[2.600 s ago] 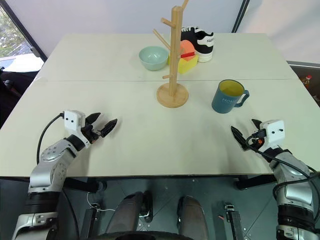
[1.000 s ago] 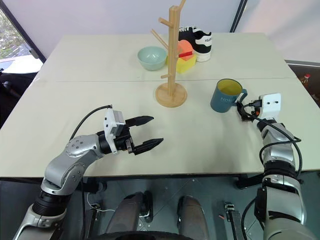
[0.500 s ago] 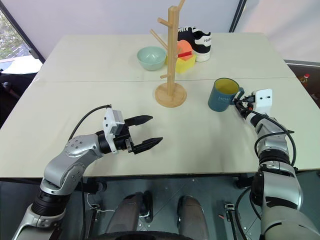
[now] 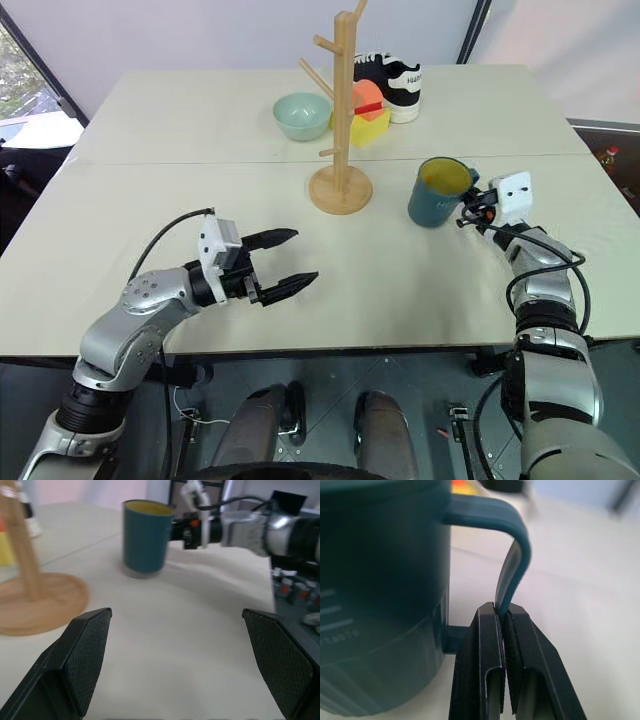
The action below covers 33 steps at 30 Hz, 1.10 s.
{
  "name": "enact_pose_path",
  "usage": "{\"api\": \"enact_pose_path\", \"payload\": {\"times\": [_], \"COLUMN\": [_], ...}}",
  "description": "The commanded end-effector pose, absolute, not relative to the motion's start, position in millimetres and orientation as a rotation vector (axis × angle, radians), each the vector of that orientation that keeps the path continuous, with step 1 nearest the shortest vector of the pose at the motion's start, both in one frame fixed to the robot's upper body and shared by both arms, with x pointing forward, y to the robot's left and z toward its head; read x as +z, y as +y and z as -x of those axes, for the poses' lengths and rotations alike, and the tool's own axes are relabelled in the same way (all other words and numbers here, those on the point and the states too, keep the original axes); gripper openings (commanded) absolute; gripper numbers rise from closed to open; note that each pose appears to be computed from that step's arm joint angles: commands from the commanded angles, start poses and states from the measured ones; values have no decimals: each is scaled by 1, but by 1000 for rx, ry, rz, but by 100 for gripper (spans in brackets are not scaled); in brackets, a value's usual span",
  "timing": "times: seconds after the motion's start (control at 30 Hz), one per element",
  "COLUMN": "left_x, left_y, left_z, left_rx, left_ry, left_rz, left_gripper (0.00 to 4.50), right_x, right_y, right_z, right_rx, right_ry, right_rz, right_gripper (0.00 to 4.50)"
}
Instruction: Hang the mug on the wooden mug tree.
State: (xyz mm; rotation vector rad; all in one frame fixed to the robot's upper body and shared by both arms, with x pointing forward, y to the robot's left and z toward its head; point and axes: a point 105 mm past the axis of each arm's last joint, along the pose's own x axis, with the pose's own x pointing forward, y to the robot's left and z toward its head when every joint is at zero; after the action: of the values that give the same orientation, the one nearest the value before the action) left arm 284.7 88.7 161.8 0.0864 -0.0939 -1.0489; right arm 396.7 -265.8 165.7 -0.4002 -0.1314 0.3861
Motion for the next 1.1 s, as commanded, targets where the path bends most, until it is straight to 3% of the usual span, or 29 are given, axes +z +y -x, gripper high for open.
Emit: {"api": "enact_pose_path", "payload": {"times": [0.03, 0.43, 0.8, 1.1], "left_x": [181, 204, 209, 207], "left_y": [110, 128, 137, 136], "left_z": [-295, -302, -299, -298], "left_rx": [-969, -917, -878, -877], "left_ry": [-185, -278, -301, -299], "left_rz": [-129, -144, -119, -109], "left_gripper": [450, 450, 450, 450], "right_x": [230, 282, 303, 303], "right_y": [-231, -190, -164, -146], "right_z": [-386, -405, -421, -432], "right_rx": [503, 617, 671, 708], "right_ry": [-322, -354, -338, -301], "right_rz": [577, 791, 850, 871], "right_gripper": [3, 3, 3, 3]}}
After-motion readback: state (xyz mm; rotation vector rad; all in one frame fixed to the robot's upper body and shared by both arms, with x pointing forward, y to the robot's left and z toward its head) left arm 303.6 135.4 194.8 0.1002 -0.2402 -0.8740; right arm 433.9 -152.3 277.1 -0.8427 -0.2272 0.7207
